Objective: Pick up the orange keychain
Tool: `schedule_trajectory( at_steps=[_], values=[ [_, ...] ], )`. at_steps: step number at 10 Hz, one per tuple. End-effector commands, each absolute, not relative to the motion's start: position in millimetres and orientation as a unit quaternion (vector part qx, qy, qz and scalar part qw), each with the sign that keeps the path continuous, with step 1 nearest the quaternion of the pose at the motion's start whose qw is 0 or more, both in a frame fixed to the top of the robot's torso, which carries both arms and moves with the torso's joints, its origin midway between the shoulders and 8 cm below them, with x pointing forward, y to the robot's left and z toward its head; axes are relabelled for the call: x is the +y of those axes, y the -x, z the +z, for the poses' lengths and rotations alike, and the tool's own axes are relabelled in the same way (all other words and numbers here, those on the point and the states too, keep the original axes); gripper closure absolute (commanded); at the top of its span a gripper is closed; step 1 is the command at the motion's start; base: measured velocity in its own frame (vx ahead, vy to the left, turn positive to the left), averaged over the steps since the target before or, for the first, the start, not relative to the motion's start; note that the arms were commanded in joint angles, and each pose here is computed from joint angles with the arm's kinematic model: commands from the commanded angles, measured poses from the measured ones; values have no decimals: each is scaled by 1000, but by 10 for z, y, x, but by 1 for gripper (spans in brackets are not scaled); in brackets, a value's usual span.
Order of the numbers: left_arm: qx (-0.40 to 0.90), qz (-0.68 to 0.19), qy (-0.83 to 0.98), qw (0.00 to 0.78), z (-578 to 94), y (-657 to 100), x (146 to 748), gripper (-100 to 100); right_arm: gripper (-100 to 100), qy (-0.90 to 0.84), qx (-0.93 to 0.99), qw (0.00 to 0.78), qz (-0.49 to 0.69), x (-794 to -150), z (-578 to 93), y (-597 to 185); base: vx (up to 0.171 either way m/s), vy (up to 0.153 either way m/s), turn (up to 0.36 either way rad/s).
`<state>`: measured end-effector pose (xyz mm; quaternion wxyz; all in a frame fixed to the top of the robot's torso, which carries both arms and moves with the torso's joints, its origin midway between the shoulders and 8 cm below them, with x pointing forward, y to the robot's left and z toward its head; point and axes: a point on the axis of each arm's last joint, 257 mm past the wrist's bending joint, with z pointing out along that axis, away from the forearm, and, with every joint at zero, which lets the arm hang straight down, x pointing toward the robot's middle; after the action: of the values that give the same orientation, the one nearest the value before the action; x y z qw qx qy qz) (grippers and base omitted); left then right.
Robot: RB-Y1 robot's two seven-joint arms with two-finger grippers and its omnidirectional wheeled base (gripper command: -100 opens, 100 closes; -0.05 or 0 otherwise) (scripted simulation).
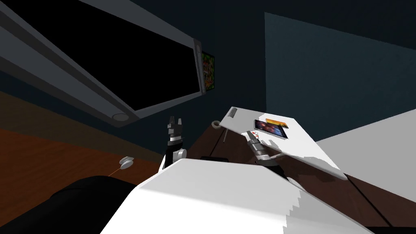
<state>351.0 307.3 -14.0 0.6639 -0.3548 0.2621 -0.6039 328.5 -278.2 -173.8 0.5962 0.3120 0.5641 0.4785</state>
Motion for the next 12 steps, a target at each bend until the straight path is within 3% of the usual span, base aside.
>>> schedule_trajectory(
  at_steps=[1, 12],
  values=[
    [262, -604, 355, 664, -140, -3510, 3073, 0, -100, -332, 600, 565, 459, -2845, -2141, -3151, 28, 95, 295],
    [262, -604, 355, 664, -141, -3510, 3074, 0, -100, -411, 740, 412, 338, -3464, -3727, -1899, 46, 30, 174]
  ],
)
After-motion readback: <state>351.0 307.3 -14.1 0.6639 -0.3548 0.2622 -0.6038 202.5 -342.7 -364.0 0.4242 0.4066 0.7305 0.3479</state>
